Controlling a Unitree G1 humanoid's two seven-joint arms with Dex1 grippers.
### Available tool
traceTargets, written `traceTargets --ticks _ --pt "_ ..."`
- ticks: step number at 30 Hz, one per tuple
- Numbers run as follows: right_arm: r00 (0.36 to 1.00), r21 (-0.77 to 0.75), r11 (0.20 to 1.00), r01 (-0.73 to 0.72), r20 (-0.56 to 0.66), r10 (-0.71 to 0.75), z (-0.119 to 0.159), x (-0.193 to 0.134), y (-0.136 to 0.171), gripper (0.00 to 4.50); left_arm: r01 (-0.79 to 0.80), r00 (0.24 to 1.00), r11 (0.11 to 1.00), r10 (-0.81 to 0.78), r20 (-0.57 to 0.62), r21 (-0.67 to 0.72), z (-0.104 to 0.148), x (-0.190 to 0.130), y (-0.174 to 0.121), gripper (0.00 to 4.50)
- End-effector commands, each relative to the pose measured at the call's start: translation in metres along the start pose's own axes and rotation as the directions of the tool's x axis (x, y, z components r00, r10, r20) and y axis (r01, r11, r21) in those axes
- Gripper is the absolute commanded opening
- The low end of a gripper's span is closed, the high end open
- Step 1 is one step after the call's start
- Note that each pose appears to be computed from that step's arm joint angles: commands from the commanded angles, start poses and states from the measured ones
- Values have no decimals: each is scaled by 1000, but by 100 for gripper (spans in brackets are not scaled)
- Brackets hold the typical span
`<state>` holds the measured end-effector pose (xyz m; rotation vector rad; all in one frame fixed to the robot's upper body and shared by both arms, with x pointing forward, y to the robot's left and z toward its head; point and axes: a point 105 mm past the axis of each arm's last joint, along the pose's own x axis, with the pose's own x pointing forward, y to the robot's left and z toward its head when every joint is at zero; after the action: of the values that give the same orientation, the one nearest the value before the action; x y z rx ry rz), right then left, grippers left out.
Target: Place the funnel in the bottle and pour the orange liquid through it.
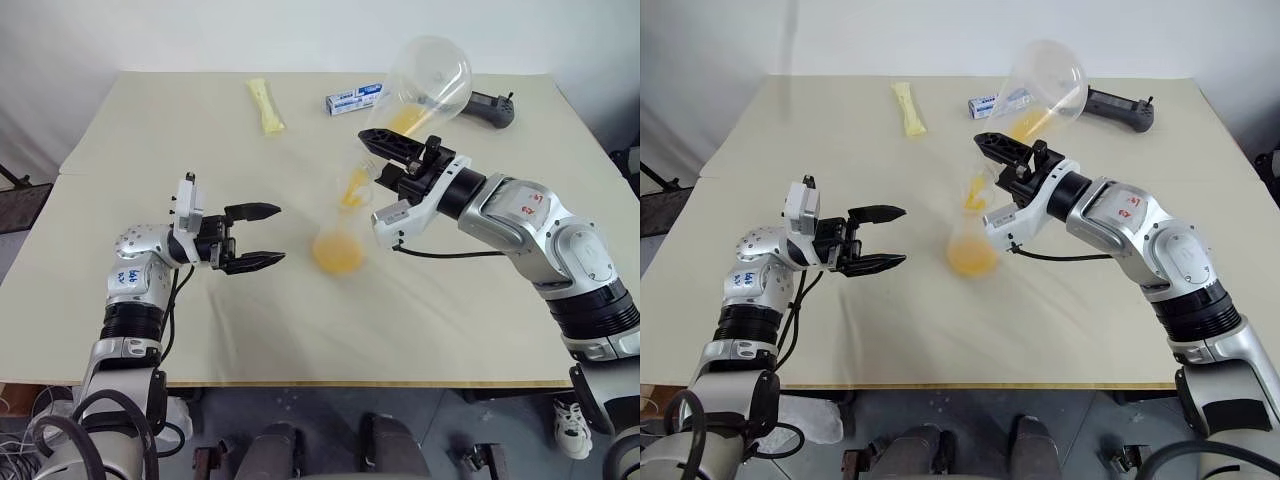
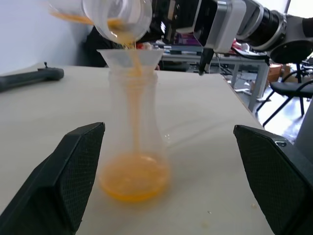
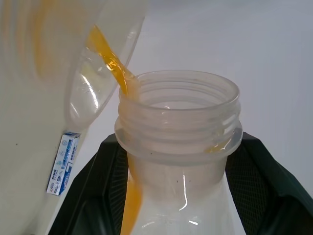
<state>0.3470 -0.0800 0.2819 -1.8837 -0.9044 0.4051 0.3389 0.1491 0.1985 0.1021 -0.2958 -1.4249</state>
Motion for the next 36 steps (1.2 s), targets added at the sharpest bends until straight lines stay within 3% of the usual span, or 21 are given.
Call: traceTargets --ticks 1,36 --pt "998 -46 997 58 -26 -59 -11 -5 -20 242 -2 998 999 -1 61 49 16 2 1 450" --pt "999 -101 994 53 -7 -54 -14 -4 -22 242 0 991 1000 -4 132 31 22 1 -5 450"
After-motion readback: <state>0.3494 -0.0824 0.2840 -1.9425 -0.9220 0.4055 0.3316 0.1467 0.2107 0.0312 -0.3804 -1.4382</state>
